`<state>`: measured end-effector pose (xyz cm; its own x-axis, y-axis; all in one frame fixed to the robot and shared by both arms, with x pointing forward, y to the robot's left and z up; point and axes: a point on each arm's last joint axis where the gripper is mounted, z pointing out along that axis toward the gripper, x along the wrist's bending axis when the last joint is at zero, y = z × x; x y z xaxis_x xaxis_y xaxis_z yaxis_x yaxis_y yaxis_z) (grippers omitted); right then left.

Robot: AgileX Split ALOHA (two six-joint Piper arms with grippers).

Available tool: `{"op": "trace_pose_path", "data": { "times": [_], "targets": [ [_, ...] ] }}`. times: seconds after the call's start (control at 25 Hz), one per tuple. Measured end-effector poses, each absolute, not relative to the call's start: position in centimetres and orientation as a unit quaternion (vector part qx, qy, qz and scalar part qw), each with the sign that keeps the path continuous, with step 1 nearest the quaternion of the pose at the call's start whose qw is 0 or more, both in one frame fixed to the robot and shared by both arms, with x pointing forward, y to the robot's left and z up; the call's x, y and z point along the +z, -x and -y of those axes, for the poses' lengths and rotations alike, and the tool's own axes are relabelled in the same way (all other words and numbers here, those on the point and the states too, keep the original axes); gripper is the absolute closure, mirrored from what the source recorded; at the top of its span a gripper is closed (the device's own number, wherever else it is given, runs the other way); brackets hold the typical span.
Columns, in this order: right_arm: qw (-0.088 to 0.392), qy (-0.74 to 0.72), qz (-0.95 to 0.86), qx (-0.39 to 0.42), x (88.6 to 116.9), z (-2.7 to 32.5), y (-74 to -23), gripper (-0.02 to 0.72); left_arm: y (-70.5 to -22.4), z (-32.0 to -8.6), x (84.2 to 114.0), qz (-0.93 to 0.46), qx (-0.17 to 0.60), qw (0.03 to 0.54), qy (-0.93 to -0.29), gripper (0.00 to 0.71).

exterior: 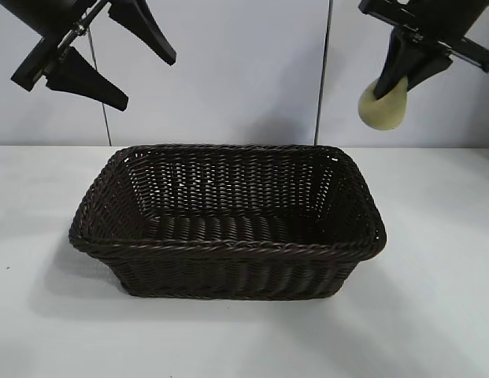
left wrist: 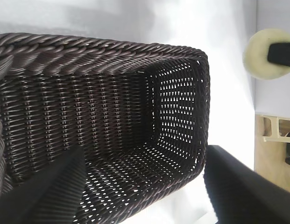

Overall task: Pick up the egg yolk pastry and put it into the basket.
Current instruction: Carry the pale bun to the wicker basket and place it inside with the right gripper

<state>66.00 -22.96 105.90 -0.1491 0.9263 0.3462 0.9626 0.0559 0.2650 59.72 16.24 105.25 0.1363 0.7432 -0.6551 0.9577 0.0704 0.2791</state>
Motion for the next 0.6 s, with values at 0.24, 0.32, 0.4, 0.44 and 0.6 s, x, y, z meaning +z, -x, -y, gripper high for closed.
{"op": "trace_pose_path", "data": {
  "times": [0.24, 0.32, 0.4, 0.44, 0.6],
  "targets": [
    [0.058, 0.605, 0.763, -0.22, 105.9, 18.0, -64.9, 0.637, -59.7, -16.2, 105.3, -0.639, -0.151, 0.355, -0.665, 0.193],
    [0.062, 0.591, 0.774, -0.22, 105.9, 16.5, -64.4, 0.637, -59.7, -16.2, 105.3, -0.639, -0.151, 0.355, -0.665, 0.193],
    [0.067, 0.578, 0.783, -0.219, 105.9, 15.1, -63.9, 0.637, -59.7, -16.2, 105.3, -0.639, -0.151, 0.355, -0.665, 0.193],
    [0.069, 0.572, 0.788, -0.219, 105.9, 14.5, -63.7, 0.637, -59.7, -16.2, 105.3, -0.639, -0.151, 0.355, -0.665, 0.193],
    [0.074, 0.555, 0.8, -0.216, 105.9, 12.8, -63.0, 0.637, -59.7, -16.2, 105.3, -0.639, -0.151, 0.355, -0.665, 0.193]
  ]
}}
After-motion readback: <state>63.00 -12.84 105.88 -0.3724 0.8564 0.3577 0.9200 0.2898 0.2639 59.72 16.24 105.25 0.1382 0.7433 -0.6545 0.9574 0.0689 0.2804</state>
